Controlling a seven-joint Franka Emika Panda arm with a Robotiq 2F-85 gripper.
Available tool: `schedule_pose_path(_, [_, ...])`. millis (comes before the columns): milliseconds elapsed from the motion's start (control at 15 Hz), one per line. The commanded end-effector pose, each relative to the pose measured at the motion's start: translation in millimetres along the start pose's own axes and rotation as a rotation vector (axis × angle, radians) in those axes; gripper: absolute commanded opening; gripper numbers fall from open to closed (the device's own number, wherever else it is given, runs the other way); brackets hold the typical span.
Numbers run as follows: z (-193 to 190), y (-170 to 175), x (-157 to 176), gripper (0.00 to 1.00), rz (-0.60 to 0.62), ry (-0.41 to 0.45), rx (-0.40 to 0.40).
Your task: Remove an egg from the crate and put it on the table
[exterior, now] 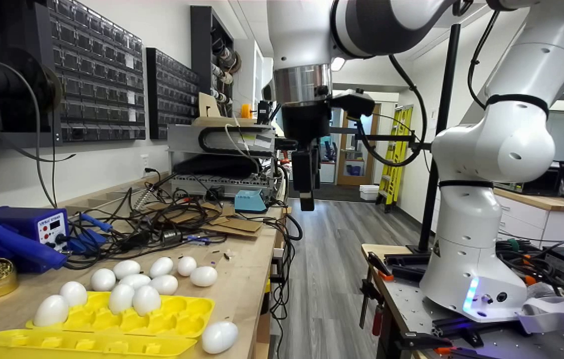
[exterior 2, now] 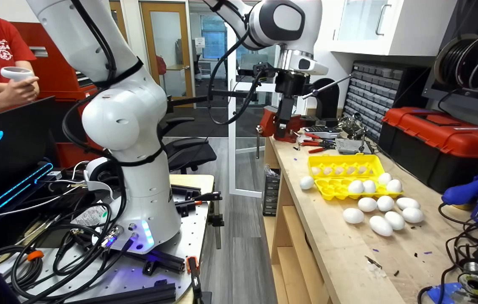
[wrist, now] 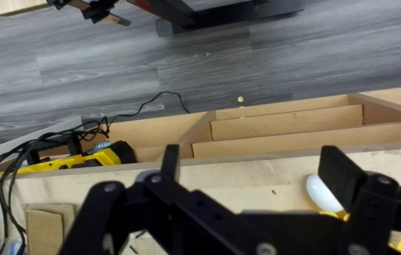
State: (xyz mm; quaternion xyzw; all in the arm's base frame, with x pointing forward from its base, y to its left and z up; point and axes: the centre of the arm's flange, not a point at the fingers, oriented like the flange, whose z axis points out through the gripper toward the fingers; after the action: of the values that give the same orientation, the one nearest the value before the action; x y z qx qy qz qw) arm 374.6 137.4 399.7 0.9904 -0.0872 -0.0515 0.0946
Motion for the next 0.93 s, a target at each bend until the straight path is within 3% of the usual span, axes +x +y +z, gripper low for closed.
schedule_pose_path(0, [8.9,-22.8,33.7,1.00,0.014,0.024,0.008])
schedule_pose_path(533, [13.5,-60.1,94.4,1.00,-0.022,0.072,0.015])
schedule_pose_path(867, [20.9,-53.5,87.8,1.00,-0.042,0.050,0.022])
